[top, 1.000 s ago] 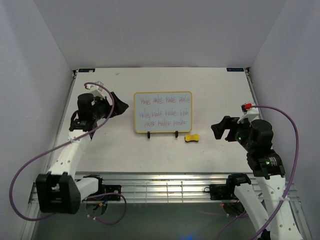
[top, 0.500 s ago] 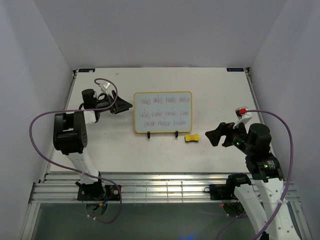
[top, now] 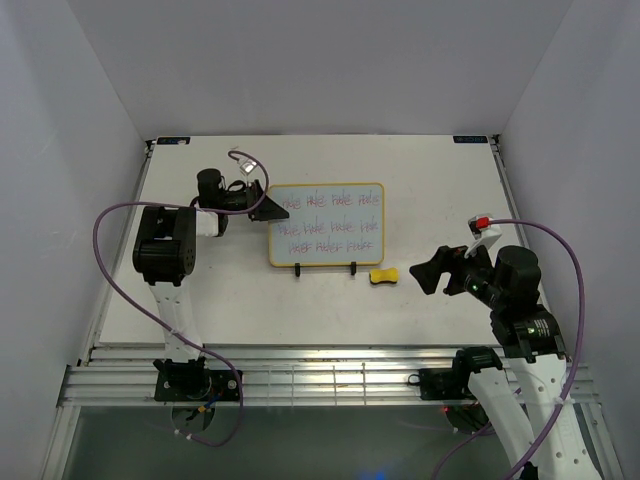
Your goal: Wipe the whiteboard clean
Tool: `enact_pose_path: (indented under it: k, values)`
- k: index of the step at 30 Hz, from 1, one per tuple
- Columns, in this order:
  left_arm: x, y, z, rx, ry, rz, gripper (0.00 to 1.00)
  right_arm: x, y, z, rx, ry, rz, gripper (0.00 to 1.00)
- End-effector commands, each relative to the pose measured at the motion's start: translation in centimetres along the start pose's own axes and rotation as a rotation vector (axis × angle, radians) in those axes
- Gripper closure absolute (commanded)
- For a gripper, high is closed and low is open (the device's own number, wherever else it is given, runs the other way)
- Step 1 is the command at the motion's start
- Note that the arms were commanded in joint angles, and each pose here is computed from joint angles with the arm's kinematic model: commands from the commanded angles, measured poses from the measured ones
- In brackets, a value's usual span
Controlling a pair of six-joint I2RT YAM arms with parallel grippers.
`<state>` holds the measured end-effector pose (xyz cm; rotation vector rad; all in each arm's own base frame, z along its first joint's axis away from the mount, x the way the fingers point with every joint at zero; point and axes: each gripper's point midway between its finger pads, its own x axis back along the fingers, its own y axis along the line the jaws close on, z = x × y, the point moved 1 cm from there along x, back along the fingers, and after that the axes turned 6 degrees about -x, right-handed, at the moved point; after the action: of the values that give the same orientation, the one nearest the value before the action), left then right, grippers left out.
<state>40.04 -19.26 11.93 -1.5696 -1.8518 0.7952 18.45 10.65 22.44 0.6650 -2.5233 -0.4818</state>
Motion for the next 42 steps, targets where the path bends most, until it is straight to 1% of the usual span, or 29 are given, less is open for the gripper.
enact_pose_path:
  k: [1, 8, 9, 10, 16, 18, 23, 26, 29, 30, 31, 33, 34, 35, 38, 39, 40, 42]
  values:
    - [0.2, -2.0, -2.1, -0.114, 0.009, 0.06, 0.35, 0.4, 1.3, -1.6, 0.035, -0.04, -0.046, 0.1]
    - [-0.1, -1.4, -1.7, -0.101, 0.015, 0.071, 0.42, 0.2, 1.4, -1.7, 0.032, -0.036, -0.055, 0.1]
    - [-0.1, -1.4, -1.6, -0.1, 0.017, 0.074, 0.45, 0.1, 1.4, -1.6, 0.031, -0.033, -0.055, 0.1]
    - [-0.1, -1.4, -1.6, -0.101, 0.018, 0.075, 0.51, 0.1, 1.4, -1.6, 0.031, -0.033, -0.057, 0.1]
    - [-0.2, -0.5, -0.5, -0.066, 0.029, 0.084, 0.53, 0.2, 1.3, -1.7, 0.031, -0.039, -0.053, 0.1]
    - [-0.3, -0.5, -0.4, -0.066, 0.029, 0.089, 0.56, 0.2, 1.3, -1.7, 0.032, -0.04, -0.05, 0.1]
    - [-0.3, -0.3, -0.1, -0.044, 0.03, 0.095, 0.6, 0.2, 1.2, -1.6, 0.029, -0.037, -0.046, 0.1]
    - [-0.3, -0.4, -0.2, -0.045, 0.026, 0.102, 0.66, 0.2, 1.2, -1.6, 0.029, -0.037, -0.047, 0.1]
    - [-0.3, -0.5, -0.1, -0.037, 0.027, 0.112, 0.67, 0.2, 1.2, -1.5, 0.029, -0.036, -0.045, 0.1]
    - [-0.3, -0.6, -0.1, -0.059, 0.023, 0.116, 0.68, 0.2, 1.2, -1.6, 0.029, -0.038, -0.044, 0.1]
    - [-0.3, -0.7, -0.1, -0.036, 0.027, 0.12, 0.71, 0.3, 1.2, -1.6, 0.03, -0.039, -0.046, 0.1]
    - [-0.3, -0.6, 0.0, -0.051, 0.028, 0.129, 0.74, 0.3, 1.2, -1.6, 0.03, -0.039, -0.045, 0.1]
    - [-0.3, -0.7, 0.1, -0.028, 0.031, 0.131, 0.79, 0.3, 1.2, -1.6, 0.032, -0.039, -0.045, 0.1]
    - [-0.2, -0.7, 0.0, -0.045, 0.03, 0.135, 0.81, 0.3, 1.2, -1.6, 0.032, -0.037, -0.042, 0.1]
    - [-0.3, -0.5, 0.2, -0.031, 0.027, 0.132, 0.83, 0.4, 1.2, -1.6, 0.035, -0.038, -0.039, 0.1]
    - [-0.3, -0.4, 0.1, -0.029, 0.025, 0.131, 0.87, 0.4, 1.1, -1.6, 0.034, -0.039, -0.036, 0.1]
    - [-0.3, -0.3, 0.2, -0.034, 0.025, 0.13, 0.96, 0.4, 1.1, -1.7, 0.035, -0.041, -0.037, 0.1]
    - [-0.4, -0.3, 0.0, -0.029, 0.023, 0.128, 1.0, 0.4, 1.2, -1.7, 0.034, -0.041, -0.04, 0.1]
